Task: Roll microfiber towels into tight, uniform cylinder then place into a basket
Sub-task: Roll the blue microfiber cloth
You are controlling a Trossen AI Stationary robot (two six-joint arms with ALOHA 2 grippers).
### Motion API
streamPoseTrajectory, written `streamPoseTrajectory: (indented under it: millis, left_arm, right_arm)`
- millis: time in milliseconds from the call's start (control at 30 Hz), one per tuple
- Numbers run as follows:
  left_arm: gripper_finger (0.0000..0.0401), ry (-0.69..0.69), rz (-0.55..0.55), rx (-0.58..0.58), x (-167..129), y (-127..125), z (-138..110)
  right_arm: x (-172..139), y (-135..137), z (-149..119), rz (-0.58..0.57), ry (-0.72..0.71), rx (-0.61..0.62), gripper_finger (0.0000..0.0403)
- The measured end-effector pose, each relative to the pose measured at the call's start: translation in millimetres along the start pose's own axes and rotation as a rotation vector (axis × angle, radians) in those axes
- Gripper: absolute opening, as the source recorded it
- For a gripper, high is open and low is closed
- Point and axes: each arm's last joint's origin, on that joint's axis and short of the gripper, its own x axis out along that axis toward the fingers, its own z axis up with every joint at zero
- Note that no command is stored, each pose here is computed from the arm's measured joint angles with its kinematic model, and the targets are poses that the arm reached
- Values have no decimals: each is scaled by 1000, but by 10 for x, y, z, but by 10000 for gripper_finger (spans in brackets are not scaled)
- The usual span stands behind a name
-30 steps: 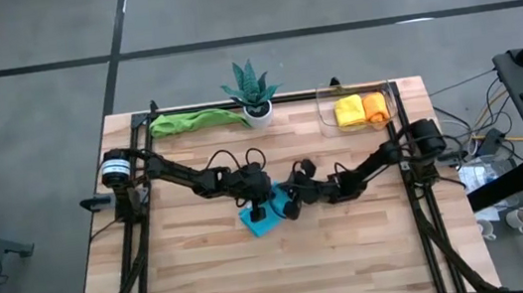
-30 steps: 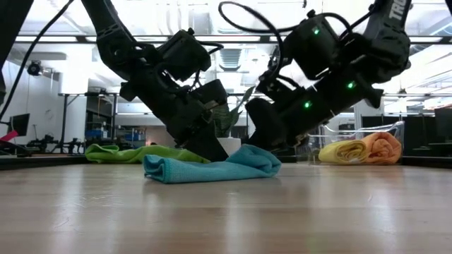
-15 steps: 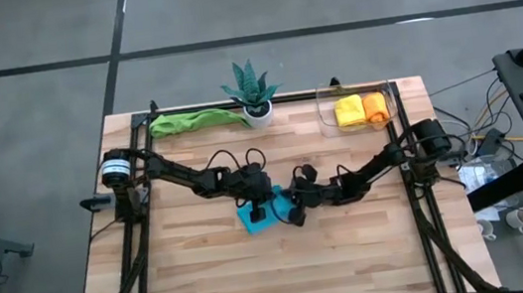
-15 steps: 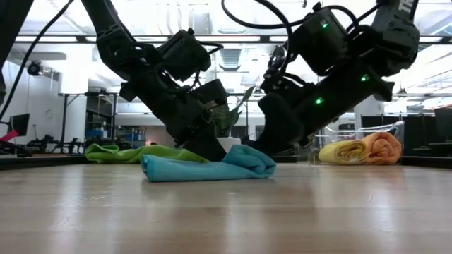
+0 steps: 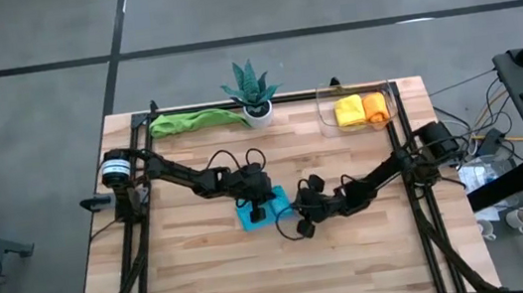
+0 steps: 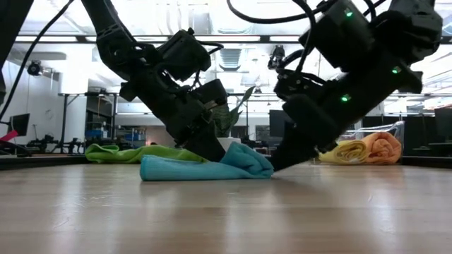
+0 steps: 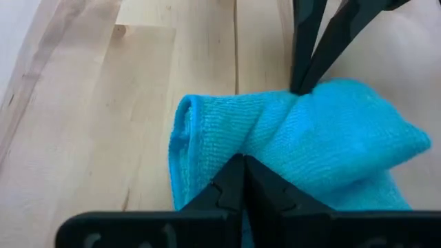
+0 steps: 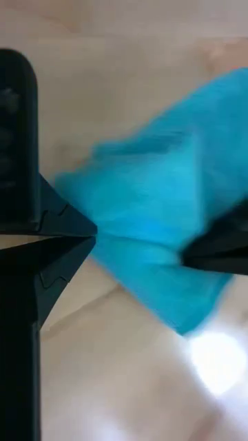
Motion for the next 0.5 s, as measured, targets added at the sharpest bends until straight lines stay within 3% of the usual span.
streamPoseTrajectory:
  millis: [233,500]
  left_arm:
    - [0,0,1,-1,0,2,0]
    - [0,-3,2,25,0,2,2]
  right_arm:
    - [-147,51,-46,6,69,7,8]
    - [-374,-19,144,-2,58,92,8]
